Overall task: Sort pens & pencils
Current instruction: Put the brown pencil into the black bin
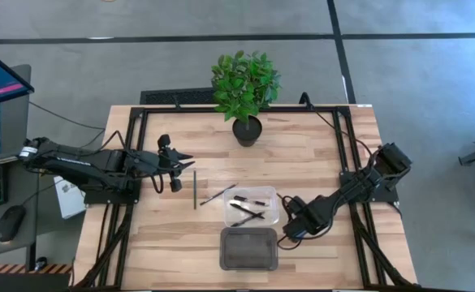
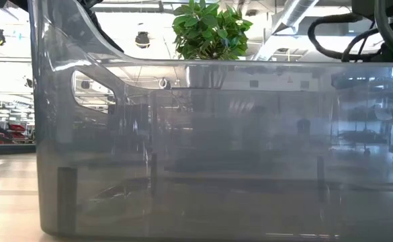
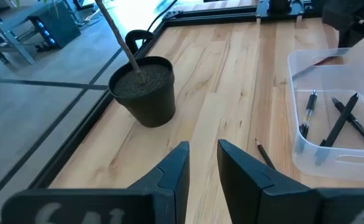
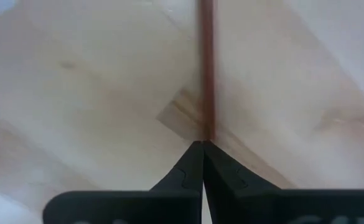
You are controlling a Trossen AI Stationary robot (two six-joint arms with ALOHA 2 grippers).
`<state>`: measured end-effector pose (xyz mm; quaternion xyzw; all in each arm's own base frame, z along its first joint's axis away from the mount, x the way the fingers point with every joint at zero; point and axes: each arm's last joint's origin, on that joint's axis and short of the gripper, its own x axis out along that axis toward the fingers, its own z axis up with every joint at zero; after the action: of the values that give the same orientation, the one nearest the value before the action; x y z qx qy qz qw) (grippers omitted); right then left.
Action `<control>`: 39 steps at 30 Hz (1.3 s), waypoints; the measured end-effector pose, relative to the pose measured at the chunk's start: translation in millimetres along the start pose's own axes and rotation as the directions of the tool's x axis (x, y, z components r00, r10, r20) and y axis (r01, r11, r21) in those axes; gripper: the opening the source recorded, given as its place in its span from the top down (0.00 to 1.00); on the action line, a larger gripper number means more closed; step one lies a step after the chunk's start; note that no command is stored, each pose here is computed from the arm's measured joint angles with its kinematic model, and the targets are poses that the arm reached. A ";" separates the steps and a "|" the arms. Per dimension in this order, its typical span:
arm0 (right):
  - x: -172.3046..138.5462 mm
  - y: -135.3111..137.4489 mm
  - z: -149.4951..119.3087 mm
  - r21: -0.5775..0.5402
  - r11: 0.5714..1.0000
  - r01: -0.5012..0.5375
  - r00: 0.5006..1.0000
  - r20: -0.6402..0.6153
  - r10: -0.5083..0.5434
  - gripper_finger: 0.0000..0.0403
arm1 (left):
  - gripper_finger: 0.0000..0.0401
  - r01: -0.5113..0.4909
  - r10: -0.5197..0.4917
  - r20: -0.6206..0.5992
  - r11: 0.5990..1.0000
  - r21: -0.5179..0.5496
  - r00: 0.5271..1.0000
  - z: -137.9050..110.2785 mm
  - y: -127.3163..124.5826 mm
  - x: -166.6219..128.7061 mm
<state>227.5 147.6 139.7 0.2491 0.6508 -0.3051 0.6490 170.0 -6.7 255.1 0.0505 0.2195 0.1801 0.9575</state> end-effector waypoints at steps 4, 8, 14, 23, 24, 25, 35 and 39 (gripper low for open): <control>7.8 -1.5 -0.7 0.002 0.999 -0.040 0.999 0.005 0.040 0.92 | 0.81 0.000 0.000 0.000 1.000 -0.001 1.000 0.0 0.0 0.0; 10.7 -3.4 -1.4 0.000 0.999 -0.039 0.999 0.004 0.039 0.92 | 0.81 0.000 0.000 0.000 1.000 -0.001 1.000 0.0 0.0 0.0; 2.2 -1.2 -0.6 -0.066 0.997 -0.036 0.999 0.004 0.036 0.92 | 0.81 0.000 0.000 0.000 1.000 -0.002 1.000 0.0 0.0 0.0; -5.5 -4.1 -1.3 -0.110 0.994 0.024 1.000 -0.014 -0.026 0.91 | 0.81 0.000 0.000 0.000 1.000 -0.003 1.000 0.0 0.0 0.0; -5.5 -5.6 -1.7 -0.109 0.993 0.040 0.999 -0.020 -0.042 0.90 | 0.81 0.000 0.000 0.000 1.000 -0.002 1.000 0.0 0.0 0.0; -5.6 -6.6 -1.9 -0.109 0.993 0.049 0.998 -0.022 -0.052 0.89 | 0.81 0.000 0.000 0.000 1.000 -0.002 1.000 0.0 0.0 0.0; -6.9 -13.1 -3.3 -0.039 0.992 0.116 0.992 -0.036 -0.118 0.70 | 0.81 0.000 0.000 0.000 1.000 -0.001 1.000 0.0 0.0 0.0; -6.9 -12.8 -3.4 -0.068 0.992 0.110 0.993 -0.040 -0.113 0.62 | 0.81 0.000 0.000 0.000 1.000 -0.001 1.000 0.0 0.0 0.0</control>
<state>216.2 141.7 147.5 0.1976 0.6874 -0.3141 0.6244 170.0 -6.6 255.2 0.0502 0.2192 0.1803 0.9576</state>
